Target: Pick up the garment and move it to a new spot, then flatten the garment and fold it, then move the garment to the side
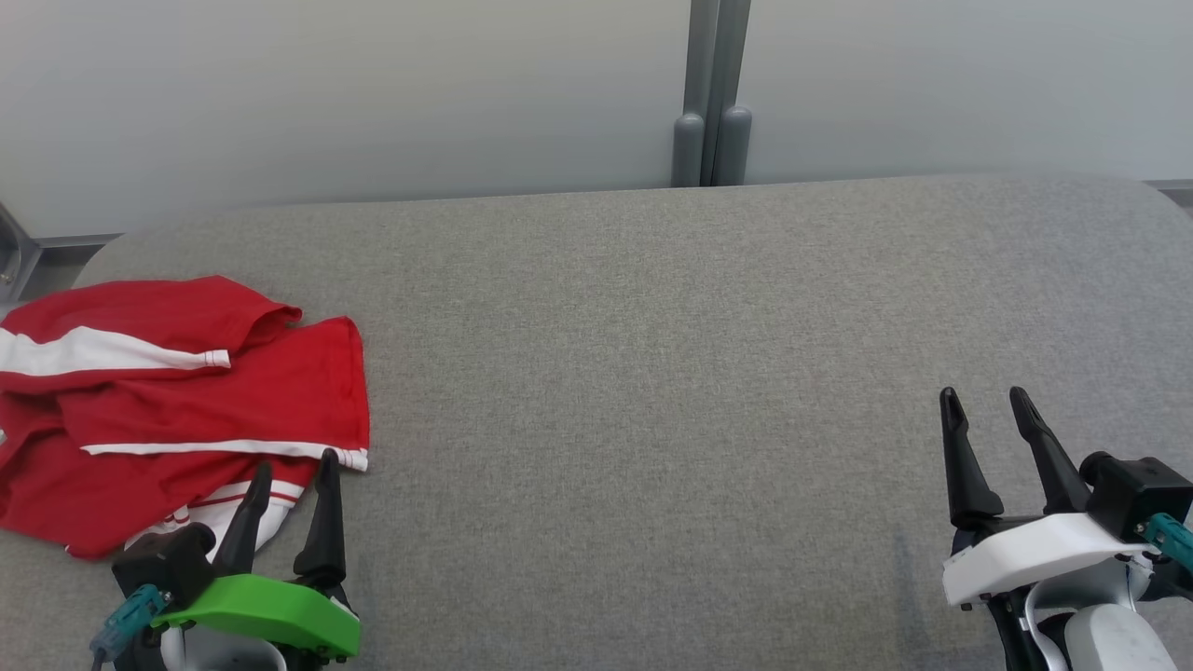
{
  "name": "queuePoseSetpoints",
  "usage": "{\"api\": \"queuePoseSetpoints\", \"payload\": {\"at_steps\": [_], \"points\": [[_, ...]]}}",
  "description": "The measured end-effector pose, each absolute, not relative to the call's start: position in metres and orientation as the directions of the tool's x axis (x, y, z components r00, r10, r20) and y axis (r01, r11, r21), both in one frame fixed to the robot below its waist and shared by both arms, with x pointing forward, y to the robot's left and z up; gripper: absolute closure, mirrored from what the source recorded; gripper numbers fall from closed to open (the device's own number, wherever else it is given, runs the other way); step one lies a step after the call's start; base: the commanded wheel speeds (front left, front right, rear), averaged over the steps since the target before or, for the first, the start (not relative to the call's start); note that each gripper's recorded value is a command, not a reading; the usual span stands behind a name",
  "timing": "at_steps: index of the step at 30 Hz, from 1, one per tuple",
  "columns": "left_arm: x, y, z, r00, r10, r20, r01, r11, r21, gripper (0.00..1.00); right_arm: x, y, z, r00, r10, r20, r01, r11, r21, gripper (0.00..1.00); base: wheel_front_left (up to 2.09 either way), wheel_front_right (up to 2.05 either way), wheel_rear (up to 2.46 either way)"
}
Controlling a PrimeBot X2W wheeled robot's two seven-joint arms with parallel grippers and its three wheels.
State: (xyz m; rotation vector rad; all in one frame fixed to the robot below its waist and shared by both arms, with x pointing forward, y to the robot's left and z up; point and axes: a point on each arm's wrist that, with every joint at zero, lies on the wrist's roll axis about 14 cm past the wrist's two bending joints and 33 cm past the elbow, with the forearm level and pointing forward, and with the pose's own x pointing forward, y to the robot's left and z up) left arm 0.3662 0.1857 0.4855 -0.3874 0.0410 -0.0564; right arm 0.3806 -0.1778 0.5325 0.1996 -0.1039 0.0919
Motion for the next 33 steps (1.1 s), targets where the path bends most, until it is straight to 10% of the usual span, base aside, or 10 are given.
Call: {"api": "queuePoseSetpoints", "payload": {"at_steps": [33], "points": [[0.36,0.201,0.48,0.998,-0.057,-0.026,0.054,0.992,-0.111,0.0,0.375,-0.187,0.526,0.989,0.086,0.117,-0.08,0.995,-0.054,0.0,0.0,0.0,0.0]]}}
